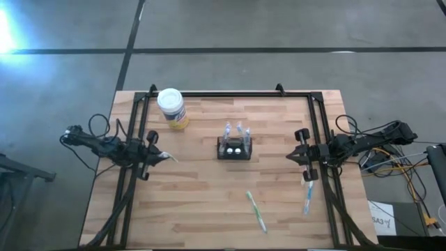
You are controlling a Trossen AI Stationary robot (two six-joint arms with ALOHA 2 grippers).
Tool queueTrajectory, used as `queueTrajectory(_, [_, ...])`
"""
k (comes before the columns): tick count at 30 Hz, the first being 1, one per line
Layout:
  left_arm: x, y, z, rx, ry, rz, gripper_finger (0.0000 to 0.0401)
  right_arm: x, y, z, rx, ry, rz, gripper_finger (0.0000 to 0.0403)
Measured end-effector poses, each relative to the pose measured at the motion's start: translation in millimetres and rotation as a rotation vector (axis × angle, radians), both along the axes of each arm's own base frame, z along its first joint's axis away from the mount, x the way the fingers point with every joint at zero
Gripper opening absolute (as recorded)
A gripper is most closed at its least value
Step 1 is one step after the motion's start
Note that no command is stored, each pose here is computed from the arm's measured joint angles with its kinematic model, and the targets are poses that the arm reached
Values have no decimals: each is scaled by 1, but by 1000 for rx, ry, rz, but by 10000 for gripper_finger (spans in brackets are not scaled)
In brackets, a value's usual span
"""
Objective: Pick & Place toothbrushing station
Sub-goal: Put the left green toothbrush into the wire organizer
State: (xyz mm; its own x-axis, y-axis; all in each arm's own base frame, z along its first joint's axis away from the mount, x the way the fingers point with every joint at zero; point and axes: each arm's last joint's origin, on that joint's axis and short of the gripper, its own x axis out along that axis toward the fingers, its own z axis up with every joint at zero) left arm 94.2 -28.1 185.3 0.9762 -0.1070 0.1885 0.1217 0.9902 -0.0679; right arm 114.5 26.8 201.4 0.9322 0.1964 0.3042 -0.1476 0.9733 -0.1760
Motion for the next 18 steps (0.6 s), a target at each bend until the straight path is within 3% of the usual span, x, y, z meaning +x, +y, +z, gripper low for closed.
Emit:
queueTrajectory(8, [-3,1,14,-45,-101,3,1,0,0,0,2,0,1,8])
queueTrajectory(13, [-7,3,48,-64,-170,-1,1,0,0,0,3,-2,1,8])
queueTrajectory(18, [4,-1,78,-28,-134,14,1,0,0,0,1,-3,0,8])
